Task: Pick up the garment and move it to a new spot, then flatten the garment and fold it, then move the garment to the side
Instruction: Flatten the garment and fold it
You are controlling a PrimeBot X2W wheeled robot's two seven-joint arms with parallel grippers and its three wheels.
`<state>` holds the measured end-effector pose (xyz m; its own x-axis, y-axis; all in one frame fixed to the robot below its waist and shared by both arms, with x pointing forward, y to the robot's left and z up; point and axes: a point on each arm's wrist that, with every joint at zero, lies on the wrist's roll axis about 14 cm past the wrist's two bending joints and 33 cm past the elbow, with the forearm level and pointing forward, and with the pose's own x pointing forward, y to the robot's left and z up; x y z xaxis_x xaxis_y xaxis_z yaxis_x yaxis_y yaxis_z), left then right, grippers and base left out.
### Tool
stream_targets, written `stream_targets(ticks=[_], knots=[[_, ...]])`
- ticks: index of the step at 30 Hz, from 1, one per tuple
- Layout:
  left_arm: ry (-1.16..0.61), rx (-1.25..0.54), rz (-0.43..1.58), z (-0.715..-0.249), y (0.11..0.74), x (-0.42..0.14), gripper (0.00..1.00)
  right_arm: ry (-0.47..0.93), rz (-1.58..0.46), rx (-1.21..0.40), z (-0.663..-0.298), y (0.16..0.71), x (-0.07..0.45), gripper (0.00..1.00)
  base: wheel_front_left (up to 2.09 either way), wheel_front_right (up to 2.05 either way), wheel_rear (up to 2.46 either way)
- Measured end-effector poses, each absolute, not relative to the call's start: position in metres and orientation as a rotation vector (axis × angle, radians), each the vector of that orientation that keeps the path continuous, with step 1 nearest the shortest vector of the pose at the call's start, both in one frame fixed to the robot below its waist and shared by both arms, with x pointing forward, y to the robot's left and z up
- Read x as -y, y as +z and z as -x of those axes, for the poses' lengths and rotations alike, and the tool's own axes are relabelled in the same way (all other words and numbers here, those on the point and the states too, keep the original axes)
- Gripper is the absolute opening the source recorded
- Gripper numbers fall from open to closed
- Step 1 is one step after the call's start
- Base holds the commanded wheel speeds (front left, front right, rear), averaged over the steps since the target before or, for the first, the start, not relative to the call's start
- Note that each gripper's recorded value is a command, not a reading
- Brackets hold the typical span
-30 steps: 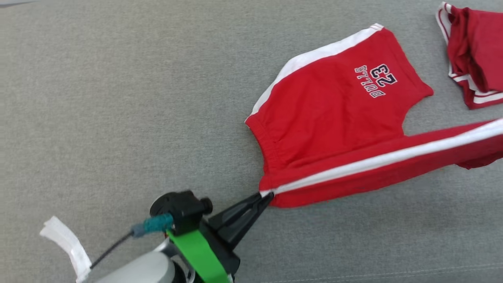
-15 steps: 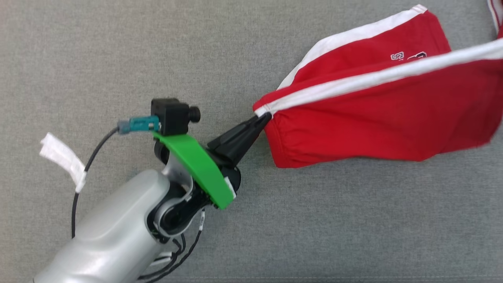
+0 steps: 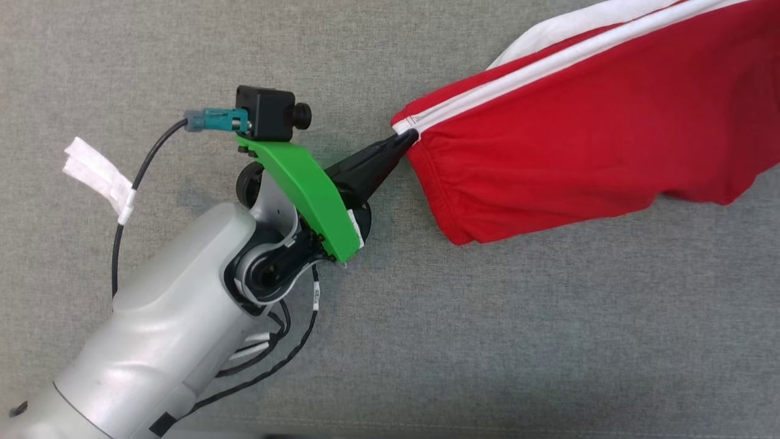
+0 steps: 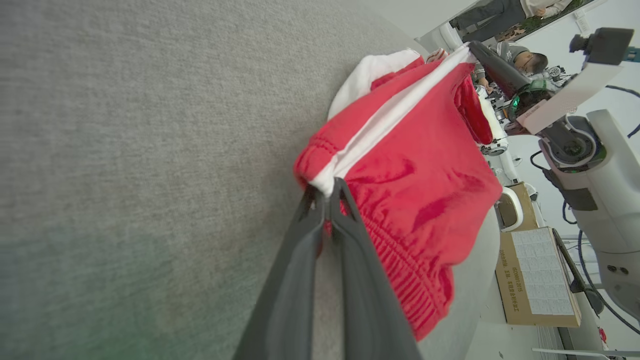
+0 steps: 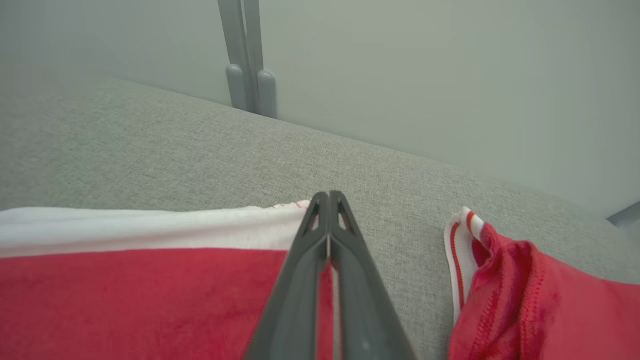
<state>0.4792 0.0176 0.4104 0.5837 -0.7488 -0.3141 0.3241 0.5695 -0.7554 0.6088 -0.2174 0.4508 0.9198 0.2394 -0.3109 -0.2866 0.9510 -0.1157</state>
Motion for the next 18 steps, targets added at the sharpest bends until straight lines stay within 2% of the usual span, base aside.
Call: stream_targets(ticks=[5, 6, 7, 8, 9, 13, 18], knots=[[-0.657, -0.691, 0.688, -0.485, 0.399, -0.024, 0.00, 0.292, 0.157, -0.303, -0.625, 0.437, 0.206, 0.00, 0.00, 0.00, 0.00], [-0.650, -0.687, 0.689, -0.486, 0.398, -0.025, 0.00, 0.297, 0.152, -0.308, -0.626, 0.435, 0.204, 0.16, 0.00, 0.00, 0.00], [-0.644, -0.677, 0.683, -0.488, 0.398, -0.026, 0.17, 0.299, 0.147, -0.304, -0.627, 0.433, 0.202, 0.31, 0.00, 0.00, 0.00], [-0.640, -0.665, 0.675, -0.488, 0.399, -0.027, 0.68, 0.298, 0.143, -0.287, -0.628, 0.435, 0.202, 1.00, 0.00, 0.00, 0.00], [-0.635, -0.642, 0.660, -0.490, 0.401, -0.029, 1.00, 0.300, 0.142, -0.267, -0.629, 0.439, 0.201, 1.00, 0.00, 0.00, 0.00], [-0.601, -0.547, 0.621, -0.493, 0.411, -0.039, 1.00, 0.311, 0.134, -0.190, -0.624, 0.455, 0.197, 1.00, 0.00, 0.00, 0.00], [-0.487, -0.363, 0.481, -0.487, 0.426, -0.067, 1.00, 0.320, 0.098, -0.158, -0.591, 0.458, 0.198, 1.00, 0.00, 0.00, 0.00]])
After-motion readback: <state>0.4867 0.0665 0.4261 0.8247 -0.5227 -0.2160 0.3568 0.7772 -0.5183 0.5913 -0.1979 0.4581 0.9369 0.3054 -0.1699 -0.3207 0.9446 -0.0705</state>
